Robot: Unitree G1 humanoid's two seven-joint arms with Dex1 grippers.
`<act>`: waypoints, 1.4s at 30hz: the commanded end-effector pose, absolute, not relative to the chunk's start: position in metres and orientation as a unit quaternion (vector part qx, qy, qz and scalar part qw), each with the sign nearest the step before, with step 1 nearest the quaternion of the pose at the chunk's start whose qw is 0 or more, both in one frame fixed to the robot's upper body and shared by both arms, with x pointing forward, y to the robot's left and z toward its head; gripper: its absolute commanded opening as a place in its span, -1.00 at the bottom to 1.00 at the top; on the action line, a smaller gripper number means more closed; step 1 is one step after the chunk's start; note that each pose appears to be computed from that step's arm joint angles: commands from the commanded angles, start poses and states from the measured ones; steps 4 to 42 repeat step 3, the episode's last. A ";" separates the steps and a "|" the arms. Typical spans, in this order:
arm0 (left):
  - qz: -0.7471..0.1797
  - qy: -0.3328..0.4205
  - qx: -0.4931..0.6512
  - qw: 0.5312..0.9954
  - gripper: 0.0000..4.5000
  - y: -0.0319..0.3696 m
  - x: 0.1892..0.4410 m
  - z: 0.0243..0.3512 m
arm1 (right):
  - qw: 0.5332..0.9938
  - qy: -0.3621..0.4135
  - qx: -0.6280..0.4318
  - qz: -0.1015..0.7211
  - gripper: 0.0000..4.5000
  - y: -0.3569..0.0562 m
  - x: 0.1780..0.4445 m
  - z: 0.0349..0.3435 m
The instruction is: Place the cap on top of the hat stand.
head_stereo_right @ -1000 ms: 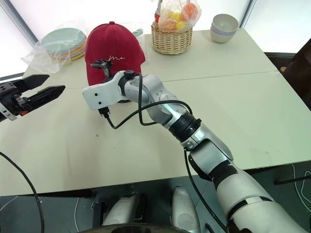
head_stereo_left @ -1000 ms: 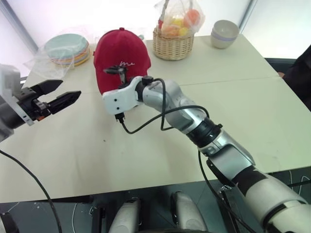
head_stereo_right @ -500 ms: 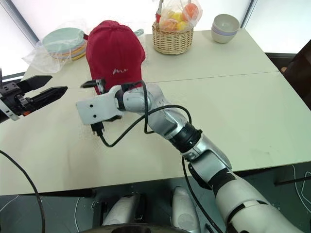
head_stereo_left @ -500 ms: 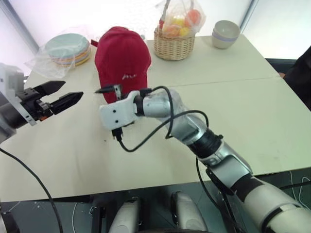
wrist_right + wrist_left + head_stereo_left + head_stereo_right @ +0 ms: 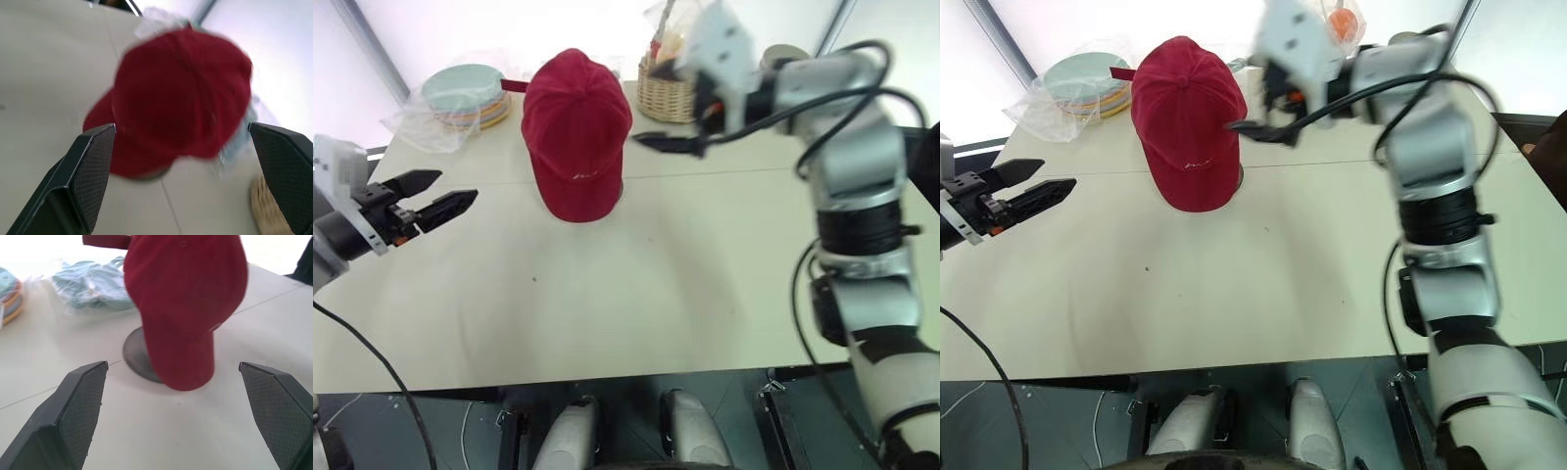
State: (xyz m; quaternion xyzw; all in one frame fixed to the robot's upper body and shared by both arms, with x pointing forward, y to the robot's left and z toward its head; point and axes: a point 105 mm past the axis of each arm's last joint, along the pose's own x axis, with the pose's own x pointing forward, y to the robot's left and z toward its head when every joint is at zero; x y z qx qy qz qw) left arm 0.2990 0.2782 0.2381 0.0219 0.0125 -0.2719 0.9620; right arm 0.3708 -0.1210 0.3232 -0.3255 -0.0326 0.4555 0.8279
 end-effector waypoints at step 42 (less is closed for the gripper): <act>-0.246 0.006 0.031 0.969 1.00 0.287 0.300 0.234 | 0.850 0.012 -0.263 0.456 0.97 -0.187 0.363 0.313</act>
